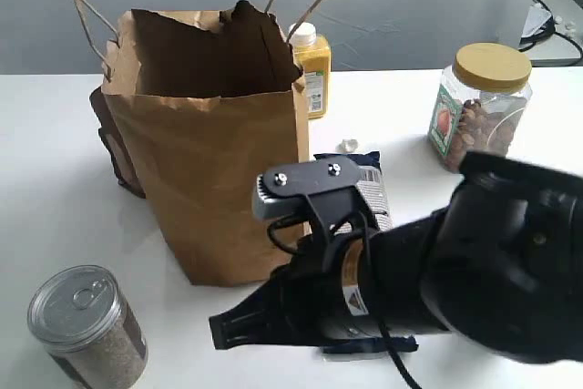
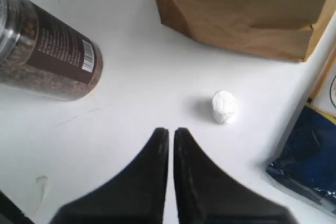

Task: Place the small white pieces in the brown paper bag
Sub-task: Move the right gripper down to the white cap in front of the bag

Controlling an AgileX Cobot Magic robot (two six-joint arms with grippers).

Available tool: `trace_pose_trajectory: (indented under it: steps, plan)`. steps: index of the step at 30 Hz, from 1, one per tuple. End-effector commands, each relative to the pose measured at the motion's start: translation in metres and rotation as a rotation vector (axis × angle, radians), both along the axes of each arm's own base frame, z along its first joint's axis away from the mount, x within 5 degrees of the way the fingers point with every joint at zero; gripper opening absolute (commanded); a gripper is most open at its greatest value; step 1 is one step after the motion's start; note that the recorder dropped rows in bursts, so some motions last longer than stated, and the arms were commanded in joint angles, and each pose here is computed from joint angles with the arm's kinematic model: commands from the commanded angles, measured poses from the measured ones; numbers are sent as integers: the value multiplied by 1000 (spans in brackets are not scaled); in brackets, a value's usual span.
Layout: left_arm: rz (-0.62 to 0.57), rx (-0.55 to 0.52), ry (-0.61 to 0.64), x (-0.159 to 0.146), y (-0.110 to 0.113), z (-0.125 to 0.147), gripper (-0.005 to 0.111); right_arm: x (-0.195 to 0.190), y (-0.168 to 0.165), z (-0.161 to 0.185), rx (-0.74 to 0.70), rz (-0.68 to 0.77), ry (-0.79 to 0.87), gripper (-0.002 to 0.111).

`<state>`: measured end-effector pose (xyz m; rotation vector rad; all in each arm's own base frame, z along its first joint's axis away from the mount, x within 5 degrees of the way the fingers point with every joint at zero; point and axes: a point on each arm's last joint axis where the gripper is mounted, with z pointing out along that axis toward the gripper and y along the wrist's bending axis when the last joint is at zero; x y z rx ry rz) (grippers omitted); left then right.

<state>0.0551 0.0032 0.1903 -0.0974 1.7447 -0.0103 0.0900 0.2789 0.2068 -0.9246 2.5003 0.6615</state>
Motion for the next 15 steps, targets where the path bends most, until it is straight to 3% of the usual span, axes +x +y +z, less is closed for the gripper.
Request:
trace_pose_trajectory:
  steps: [1, 2, 3, 8, 15]
  plan:
    - [-5, -13, -3, 0, 0, -1, 0, -4, -9, -15, 61, -22, 9, 34]
    - [-5, -13, -3, 0, 0, -1, 0, -4, -10, -20, 46, -44, 30, 46]
    - [-5, -13, -3, 0, 0, -1, 0, -4, -9, -24, 40, -54, 40, 50]
    - [-5, -13, -3, 0, 0, -1, 0, 0, 5, -71, -23, -77, 82, 51]
    - [-5, -13, -3, 0, 0, -1, 0, 14, 7, -100, -39, -152, 115, 51]
